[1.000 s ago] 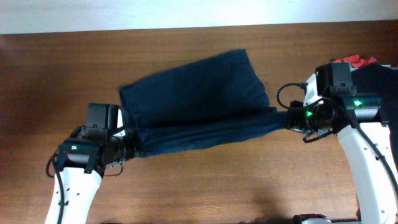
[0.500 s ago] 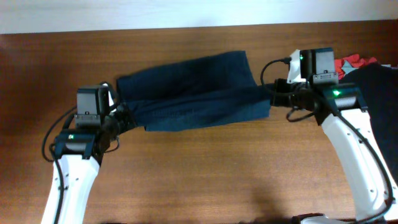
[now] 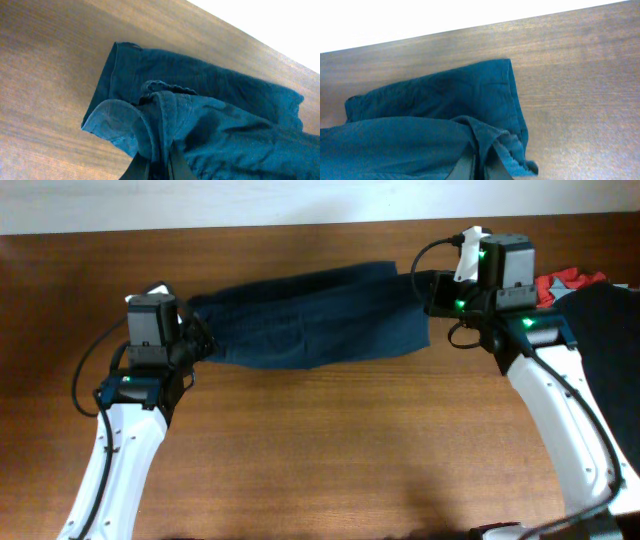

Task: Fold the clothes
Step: 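Lift both leg hems and fold them up toward the waistband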

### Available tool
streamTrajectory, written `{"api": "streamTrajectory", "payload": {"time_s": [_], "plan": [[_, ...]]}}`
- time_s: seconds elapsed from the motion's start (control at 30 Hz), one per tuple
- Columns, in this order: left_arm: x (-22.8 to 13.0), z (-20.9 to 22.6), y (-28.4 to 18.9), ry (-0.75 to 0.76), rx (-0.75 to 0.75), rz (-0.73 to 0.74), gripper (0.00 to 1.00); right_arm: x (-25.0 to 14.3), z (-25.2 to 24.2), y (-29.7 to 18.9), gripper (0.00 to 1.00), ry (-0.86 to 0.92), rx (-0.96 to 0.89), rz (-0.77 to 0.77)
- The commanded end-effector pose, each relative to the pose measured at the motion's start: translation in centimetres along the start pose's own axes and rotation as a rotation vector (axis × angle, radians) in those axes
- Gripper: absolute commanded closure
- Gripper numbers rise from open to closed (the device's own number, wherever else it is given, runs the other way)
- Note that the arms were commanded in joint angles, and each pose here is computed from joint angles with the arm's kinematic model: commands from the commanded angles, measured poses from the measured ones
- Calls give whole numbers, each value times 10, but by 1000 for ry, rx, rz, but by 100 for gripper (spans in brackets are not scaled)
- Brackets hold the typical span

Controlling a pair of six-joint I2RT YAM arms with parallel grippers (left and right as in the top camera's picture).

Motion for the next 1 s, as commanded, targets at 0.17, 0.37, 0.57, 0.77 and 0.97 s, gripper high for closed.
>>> {"api": "streamTrajectory", "payload": {"time_s": [0.17, 0.37, 0.57, 0.77, 0.97], "plan": [[28, 0, 45, -19, 31, -119, 99, -2, -8, 81, 96, -21, -12, 0], [29, -1, 92, -22, 19, -150, 99, 4, -1, 130, 96, -49, 19, -80], [38, 6, 110, -30, 55, -225, 99, 25, -4, 134, 96, -55, -10, -189], [40, 5, 128, -31, 39, -262, 99, 42, -6, 132, 96, -57, -33, -274], [35, 6, 160, -31, 19, -300, 99, 39, -13, 157, 96, -57, -41, -308]]}}
Point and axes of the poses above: each gripper's point midway between its finger pads, its own y axis out along the fingers, its own z axis along the line the jaws close on, x = y × z, the point moved 2 cm from there along -y, back along the fingers, and after that the axes turned 1 degree about -y, right-handed, at the moved point
